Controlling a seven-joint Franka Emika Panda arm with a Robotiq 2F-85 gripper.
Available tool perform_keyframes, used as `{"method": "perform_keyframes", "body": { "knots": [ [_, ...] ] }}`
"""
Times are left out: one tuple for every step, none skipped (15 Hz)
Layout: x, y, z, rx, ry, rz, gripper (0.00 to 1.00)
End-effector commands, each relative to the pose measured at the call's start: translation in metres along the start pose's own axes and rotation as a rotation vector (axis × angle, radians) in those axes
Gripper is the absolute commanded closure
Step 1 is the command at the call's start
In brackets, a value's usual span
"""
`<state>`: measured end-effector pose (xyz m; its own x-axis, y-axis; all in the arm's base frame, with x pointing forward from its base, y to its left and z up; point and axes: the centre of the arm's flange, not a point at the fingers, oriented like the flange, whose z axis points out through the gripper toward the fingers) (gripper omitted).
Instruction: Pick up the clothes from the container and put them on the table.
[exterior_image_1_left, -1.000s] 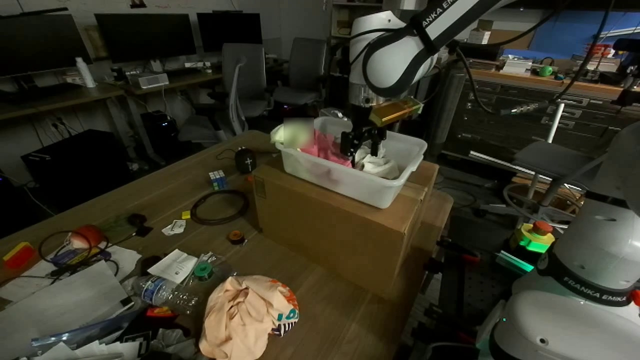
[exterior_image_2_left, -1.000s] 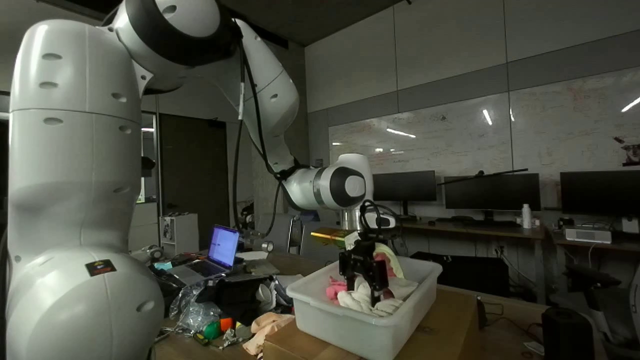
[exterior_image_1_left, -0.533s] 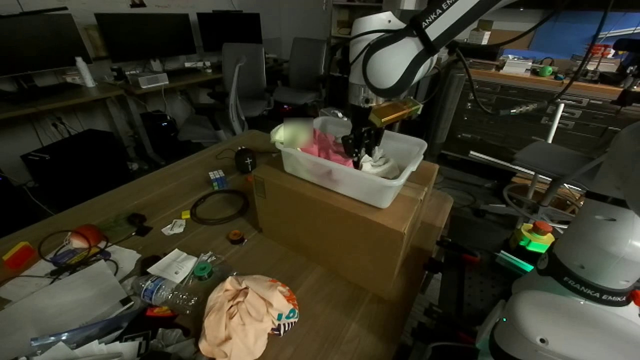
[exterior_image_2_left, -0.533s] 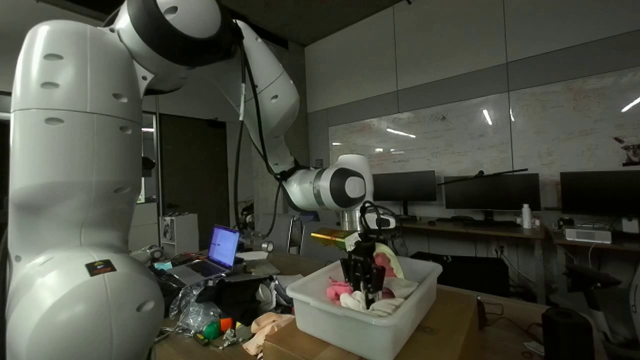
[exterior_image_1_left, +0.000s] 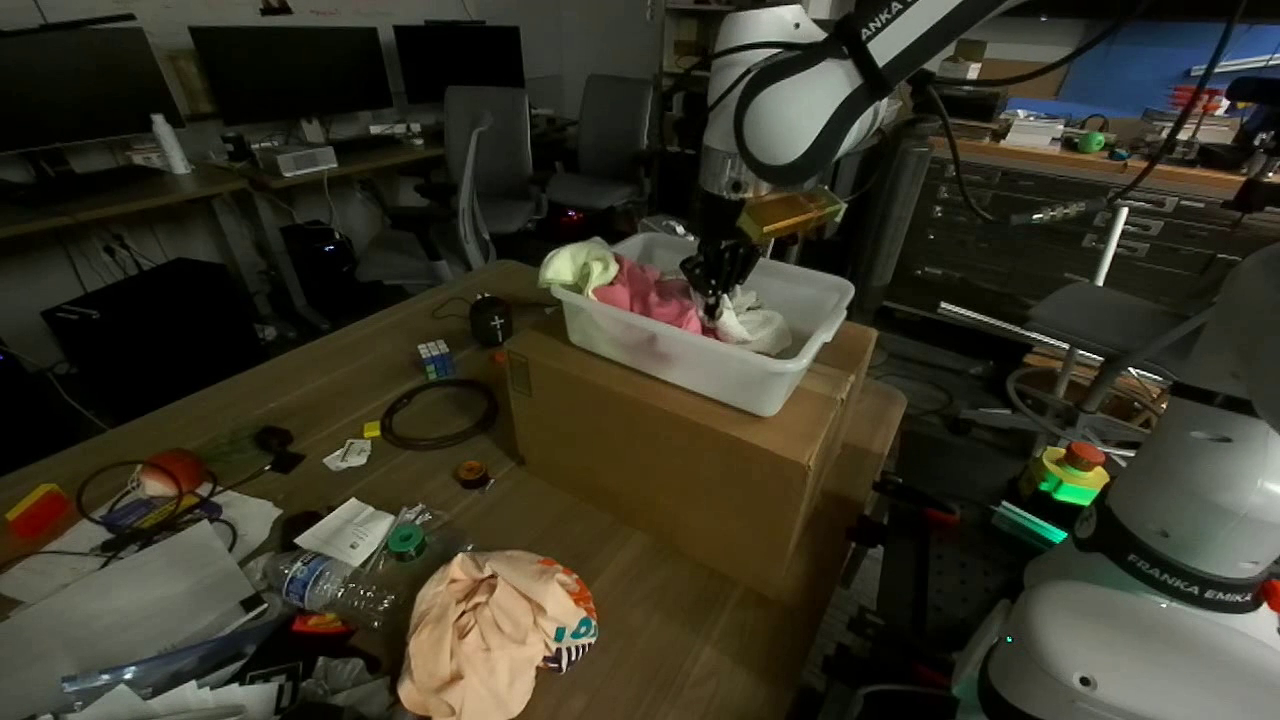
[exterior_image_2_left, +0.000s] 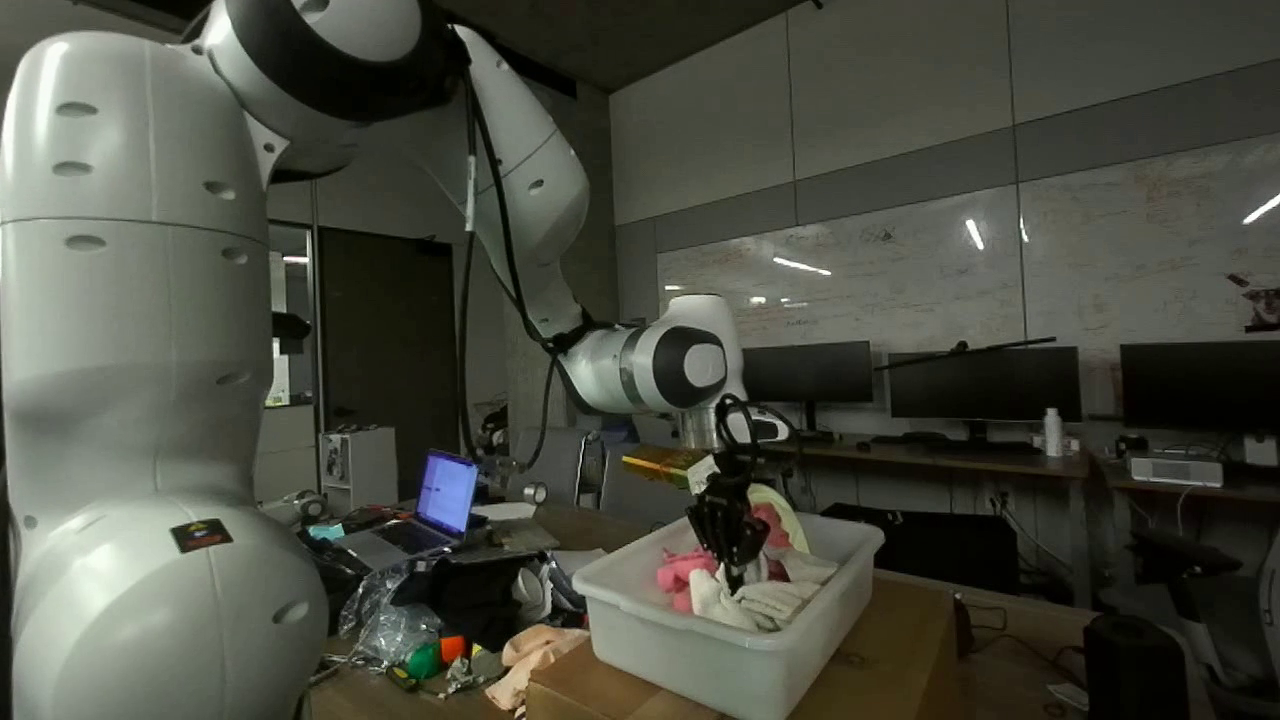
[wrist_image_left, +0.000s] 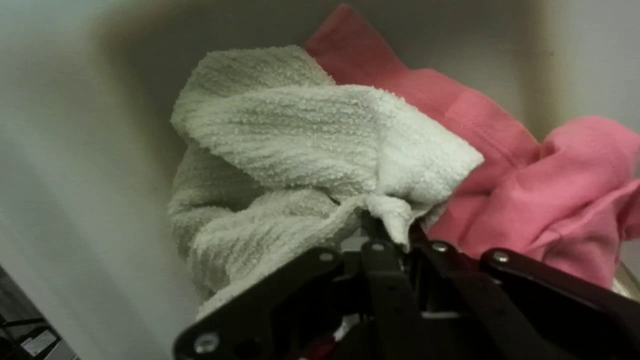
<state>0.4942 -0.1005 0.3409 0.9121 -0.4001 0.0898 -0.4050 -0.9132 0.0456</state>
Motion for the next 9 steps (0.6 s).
{"method": "perform_keyframes", "body": {
  "knots": [
    [-0.026, 0.002, -0.038, 0.047, 0.127, 0.031, 0.98],
    [-0.033, 0.000, -0.050, 0.057, 0.166, 0.032, 0.98],
    [-0.039, -0.001, -0.061, 0.067, 0.204, 0.033, 0.98],
    [-0.045, -0.002, -0.072, 0.080, 0.238, 0.033, 0.98],
    [-0.053, -0.006, -0.086, 0.094, 0.282, 0.028, 0.98],
    [-0.059, -0.010, -0.098, 0.108, 0.318, 0.023, 0.98],
    [-0.065, -0.016, -0.111, 0.116, 0.360, 0.017, 0.98],
    [-0.071, -0.023, -0.122, 0.124, 0.394, 0.010, 0.98],
    [-0.077, -0.029, -0.133, 0.133, 0.422, 0.007, 0.98]
  ]
}}
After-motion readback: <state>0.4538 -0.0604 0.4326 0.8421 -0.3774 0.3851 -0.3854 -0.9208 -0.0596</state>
